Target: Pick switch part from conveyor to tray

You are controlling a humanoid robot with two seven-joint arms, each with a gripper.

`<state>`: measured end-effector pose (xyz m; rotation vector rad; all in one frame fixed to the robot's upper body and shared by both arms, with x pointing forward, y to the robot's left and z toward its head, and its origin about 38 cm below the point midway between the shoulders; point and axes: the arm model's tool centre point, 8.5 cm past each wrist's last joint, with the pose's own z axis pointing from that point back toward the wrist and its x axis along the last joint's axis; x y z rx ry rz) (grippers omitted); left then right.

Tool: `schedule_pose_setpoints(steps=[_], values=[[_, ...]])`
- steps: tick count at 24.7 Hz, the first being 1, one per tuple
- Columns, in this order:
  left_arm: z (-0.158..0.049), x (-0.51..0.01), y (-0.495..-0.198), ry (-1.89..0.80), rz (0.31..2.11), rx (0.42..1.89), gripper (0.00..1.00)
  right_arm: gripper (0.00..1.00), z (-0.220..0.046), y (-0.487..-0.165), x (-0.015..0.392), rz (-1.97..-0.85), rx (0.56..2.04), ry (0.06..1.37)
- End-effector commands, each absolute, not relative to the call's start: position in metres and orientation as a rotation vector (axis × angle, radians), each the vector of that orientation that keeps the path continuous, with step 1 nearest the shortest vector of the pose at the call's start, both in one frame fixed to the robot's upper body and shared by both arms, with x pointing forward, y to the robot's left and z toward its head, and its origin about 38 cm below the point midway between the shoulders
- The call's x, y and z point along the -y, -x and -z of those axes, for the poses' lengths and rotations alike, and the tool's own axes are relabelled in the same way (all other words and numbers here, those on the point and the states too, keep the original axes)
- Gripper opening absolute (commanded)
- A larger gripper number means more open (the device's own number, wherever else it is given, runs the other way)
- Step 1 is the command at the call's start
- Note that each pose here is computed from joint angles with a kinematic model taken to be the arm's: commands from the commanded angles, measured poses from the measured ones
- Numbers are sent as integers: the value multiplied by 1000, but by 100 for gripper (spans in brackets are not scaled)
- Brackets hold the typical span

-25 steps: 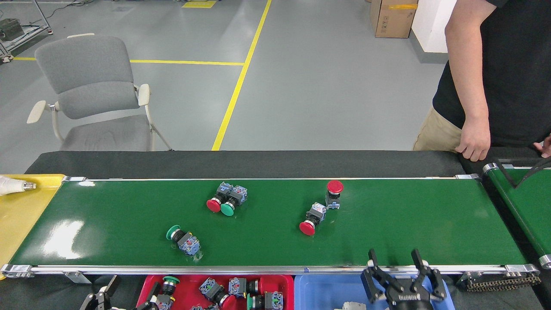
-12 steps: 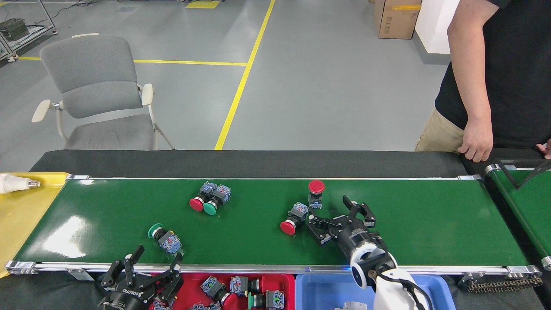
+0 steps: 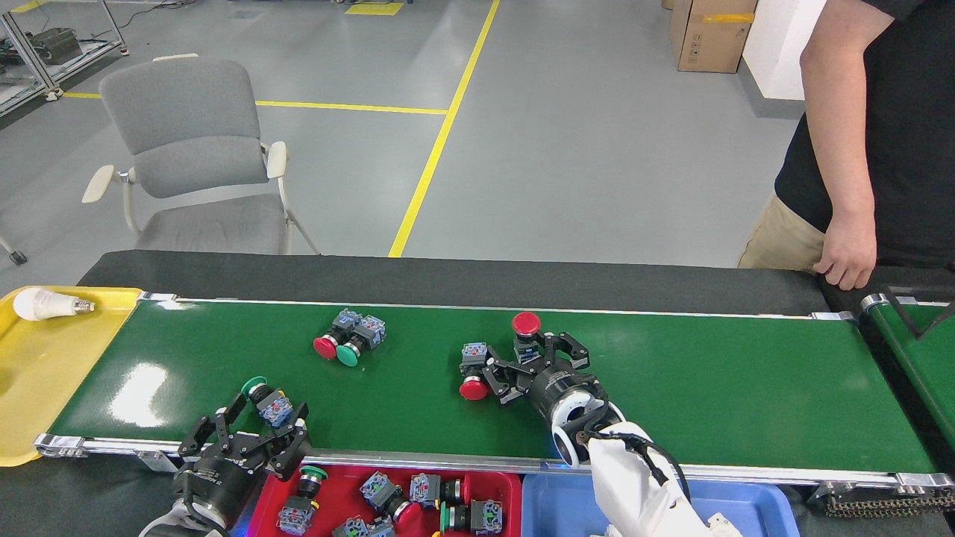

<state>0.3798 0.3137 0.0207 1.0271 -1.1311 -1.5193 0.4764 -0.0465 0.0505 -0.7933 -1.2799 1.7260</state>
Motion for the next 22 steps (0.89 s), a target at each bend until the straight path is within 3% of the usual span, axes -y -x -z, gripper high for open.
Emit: schedule_pose_setpoints(steps=[1, 2, 8, 15, 17, 18, 20, 21, 22], values=[[-26, -316, -382, -1042, 1522, 1144, 49, 2, -66, -484, 45, -1709, 1322, 831], [-25, -316, -380, -1037, 1519, 1148, 35, 2, -67, -483, 45, -1708, 1324, 831], [-25, -311, -358, -1013, 1514, 1200, 15, 2, -85, -462, 31, -1669, 1448, 833], [-33, -290, -307, -931, 1645, 1335, 14, 2, -87, -356, 5, -1811, 1691, 731], [-35, -285, -293, -901, 1668, 1369, 14, 8, -84, -328, -8, -1862, 1742, 675], [-36, -281, -284, -873, 1694, 1397, 14, 24, -83, -321, -13, -1883, 1755, 658], [-40, -276, -266, -845, 1708, 1436, 24, 100, -80, -308, -28, -1934, 1777, 643], [-42, -275, -261, -844, 1701, 1443, 42, 100, -78, -303, -33, -1953, 1785, 636], [-43, -273, -258, -845, 1697, 1445, 67, 100, -78, -301, -35, -1959, 1788, 629]])
